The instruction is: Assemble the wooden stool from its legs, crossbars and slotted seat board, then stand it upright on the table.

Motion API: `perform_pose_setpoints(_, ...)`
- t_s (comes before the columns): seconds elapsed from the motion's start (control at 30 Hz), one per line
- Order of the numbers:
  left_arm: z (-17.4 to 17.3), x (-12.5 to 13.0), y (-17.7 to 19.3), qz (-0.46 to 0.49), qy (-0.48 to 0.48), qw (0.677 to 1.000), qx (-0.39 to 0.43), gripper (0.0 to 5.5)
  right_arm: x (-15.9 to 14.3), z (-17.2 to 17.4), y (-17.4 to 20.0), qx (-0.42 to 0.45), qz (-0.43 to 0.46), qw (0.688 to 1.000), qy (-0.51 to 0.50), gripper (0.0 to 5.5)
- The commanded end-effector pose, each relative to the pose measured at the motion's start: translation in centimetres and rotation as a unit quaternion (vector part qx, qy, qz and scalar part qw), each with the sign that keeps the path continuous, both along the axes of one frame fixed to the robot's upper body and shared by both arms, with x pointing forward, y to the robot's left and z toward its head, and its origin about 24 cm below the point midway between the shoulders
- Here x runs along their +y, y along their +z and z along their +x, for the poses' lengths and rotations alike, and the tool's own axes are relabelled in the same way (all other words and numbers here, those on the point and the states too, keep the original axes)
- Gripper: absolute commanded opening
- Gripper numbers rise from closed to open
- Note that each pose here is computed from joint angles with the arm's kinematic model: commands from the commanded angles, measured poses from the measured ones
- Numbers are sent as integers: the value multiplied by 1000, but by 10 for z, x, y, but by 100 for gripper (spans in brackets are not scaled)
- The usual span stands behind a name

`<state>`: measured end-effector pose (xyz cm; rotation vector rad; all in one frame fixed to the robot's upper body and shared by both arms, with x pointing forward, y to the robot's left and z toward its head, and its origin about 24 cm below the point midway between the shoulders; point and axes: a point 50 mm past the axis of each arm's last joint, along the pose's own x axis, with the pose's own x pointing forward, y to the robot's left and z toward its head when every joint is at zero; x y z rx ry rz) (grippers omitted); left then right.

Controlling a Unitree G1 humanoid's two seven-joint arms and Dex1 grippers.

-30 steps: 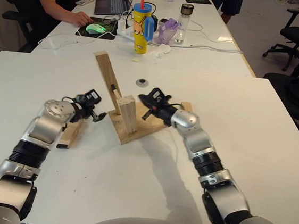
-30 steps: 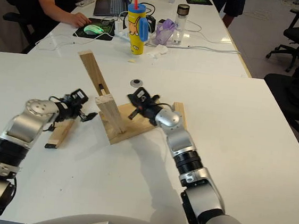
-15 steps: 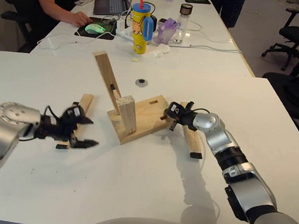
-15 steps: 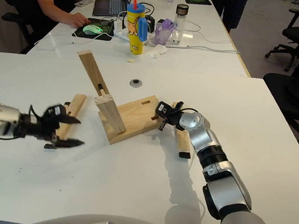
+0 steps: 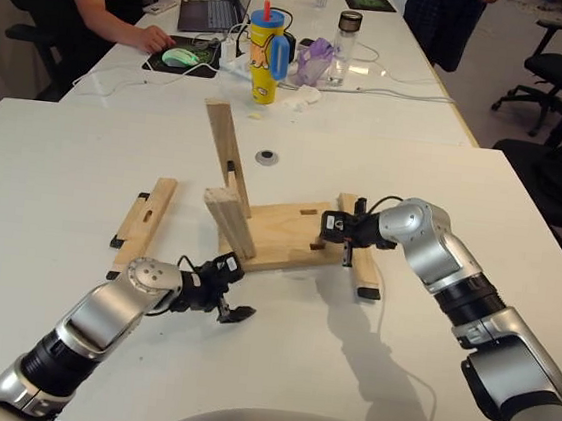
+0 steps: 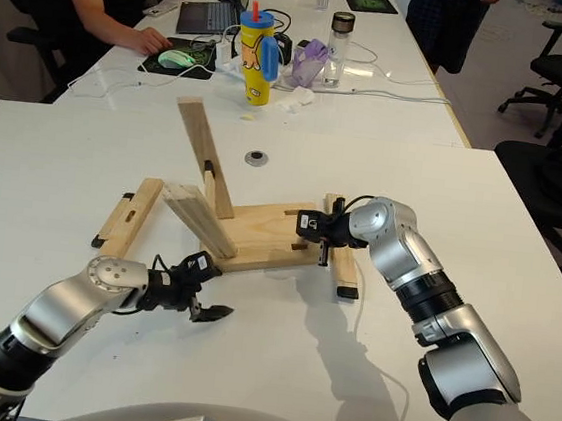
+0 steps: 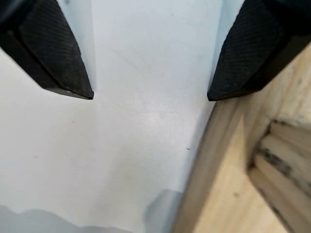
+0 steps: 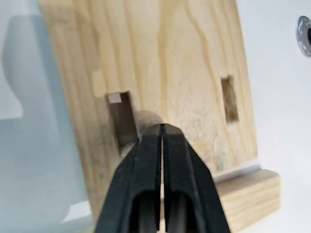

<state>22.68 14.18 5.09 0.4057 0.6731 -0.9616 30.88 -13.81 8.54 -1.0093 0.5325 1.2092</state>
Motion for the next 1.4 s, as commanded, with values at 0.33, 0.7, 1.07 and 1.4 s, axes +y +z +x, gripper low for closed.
perform_pose_setpoints(0.33, 78, 28, -2, 94, 90, 988, -86, 436, 42, -47, -37, 87, 62, 994, 13, 0)
perform_pose_setpoints(0.7, 105, 30, -7, 86, 90, 987, -101, 436, 67, -41, -20, 25, 132, 991, -17, 0)
perform_pose_setpoints(1.07, 47, 115, 73, -69, 285, 935, -197, 496, 60, -46, 36, 40, 480, 842, -242, 0)
perform_pose_setpoints(1.4, 35, 174, 46, -1, 385, 908, -166, 538, 35, -35, 26, 15, 498, 787, -364, 0)
